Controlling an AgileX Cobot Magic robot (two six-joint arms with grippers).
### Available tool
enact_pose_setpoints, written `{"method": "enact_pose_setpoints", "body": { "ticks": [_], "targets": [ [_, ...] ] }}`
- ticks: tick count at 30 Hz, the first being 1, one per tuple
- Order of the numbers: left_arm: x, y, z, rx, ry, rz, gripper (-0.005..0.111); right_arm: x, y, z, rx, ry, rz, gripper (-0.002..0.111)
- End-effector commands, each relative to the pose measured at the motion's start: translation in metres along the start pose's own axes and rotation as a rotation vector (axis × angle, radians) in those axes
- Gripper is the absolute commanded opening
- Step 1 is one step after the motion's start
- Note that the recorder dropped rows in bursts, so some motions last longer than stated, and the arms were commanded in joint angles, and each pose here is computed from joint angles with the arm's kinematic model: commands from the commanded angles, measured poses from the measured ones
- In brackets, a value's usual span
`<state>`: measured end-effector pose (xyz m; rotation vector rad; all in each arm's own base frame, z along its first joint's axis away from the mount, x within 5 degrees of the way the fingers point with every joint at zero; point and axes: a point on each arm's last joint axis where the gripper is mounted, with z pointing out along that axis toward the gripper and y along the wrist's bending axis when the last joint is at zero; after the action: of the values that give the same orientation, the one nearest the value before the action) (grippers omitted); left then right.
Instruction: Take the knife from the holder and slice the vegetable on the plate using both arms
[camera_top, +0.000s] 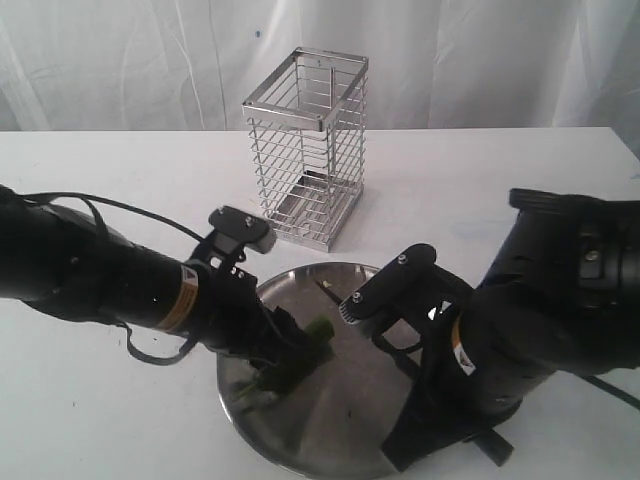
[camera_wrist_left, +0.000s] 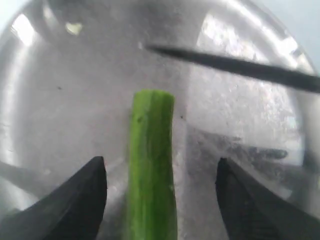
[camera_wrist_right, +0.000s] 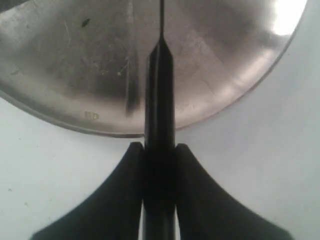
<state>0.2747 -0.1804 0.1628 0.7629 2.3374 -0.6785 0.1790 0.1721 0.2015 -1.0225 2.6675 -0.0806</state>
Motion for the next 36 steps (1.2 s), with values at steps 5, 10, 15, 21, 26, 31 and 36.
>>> {"method": "enact_pose_setpoints", "body": {
  "ticks": [5,10,15,21,26,31,36],
  "targets": [
    [-0.020,0.025,-0.047,-0.091,-0.143,-0.057,0.065,-0.015,0.006,0.022,-0.015,0.002,-0.027,0.000],
    [-0.021,0.028,-0.049,-0.123,-0.149,-0.063,0.065,-0.019,0.010,0.032,-0.045,-0.008,-0.007,0.000],
    [-0.022,0.028,-0.049,-0.113,-0.170,-0.094,0.065,-0.024,0.013,0.042,-0.051,-0.019,-0.006,0.000],
    [-0.024,0.027,-0.049,-0.097,-0.187,-0.110,0.065,-0.032,0.013,0.046,-0.048,-0.019,0.071,0.000],
    [-0.024,0.027,-0.049,-0.099,-0.188,-0.112,0.065,-0.033,0.011,0.046,-0.052,-0.017,0.102,0.000],
    [-0.026,0.027,-0.049,-0.097,-0.206,-0.126,0.065,-0.032,0.014,0.045,-0.081,-0.011,0.098,0.000],
    [-0.024,0.028,-0.044,-0.092,-0.202,-0.142,0.065,-0.033,0.014,0.045,-0.082,-0.015,0.095,0.000]
  ]
}}
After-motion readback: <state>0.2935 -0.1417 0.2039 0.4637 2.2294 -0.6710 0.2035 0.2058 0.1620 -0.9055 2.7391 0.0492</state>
